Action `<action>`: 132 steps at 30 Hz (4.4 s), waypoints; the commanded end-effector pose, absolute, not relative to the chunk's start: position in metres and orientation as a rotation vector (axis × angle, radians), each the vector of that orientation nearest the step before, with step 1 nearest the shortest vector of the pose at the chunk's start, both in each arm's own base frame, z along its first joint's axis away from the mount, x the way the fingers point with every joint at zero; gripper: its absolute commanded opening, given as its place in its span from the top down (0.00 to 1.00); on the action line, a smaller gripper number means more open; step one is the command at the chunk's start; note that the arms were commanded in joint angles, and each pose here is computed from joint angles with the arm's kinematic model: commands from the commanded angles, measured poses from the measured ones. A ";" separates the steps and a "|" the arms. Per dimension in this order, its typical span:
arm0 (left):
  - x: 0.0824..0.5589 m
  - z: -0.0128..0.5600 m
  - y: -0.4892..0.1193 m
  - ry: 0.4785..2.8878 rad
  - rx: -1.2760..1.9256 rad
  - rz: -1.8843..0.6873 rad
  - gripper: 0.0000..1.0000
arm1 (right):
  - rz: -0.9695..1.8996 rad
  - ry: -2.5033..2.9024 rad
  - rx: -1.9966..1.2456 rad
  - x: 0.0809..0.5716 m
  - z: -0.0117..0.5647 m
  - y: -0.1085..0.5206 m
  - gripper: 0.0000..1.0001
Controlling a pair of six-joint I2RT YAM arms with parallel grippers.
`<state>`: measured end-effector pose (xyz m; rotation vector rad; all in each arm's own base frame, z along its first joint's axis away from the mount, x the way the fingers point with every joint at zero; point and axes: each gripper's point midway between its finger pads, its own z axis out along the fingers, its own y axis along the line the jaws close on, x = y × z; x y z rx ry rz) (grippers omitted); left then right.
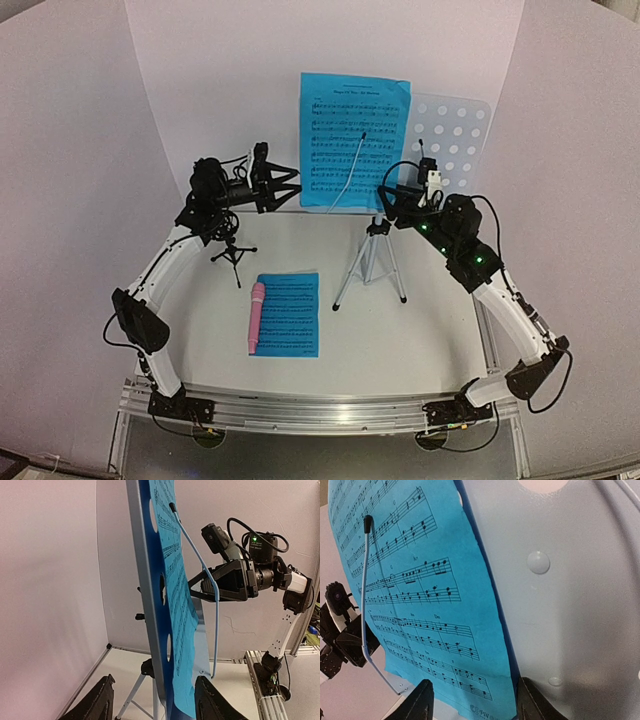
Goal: Set up the instrument practice props
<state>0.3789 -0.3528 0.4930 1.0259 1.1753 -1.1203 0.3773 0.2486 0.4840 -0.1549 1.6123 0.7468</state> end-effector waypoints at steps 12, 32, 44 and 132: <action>0.339 0.491 -0.288 1.283 1.011 -1.031 0.32 | 0.937 1.550 -0.115 0.318 0.522 0.226 0.33; 0.217 0.254 -0.226 1.556 1.414 -0.685 0.30 | 1.222 2.013 -0.515 0.200 0.409 0.308 0.30; 0.223 0.160 -0.203 1.666 1.657 -0.482 0.22 | 0.968 2.617 -0.383 0.213 0.207 0.417 0.27; 0.306 0.027 -0.168 2.506 0.076 -0.487 0.12 | 0.263 2.503 -0.191 0.333 0.146 0.443 1.00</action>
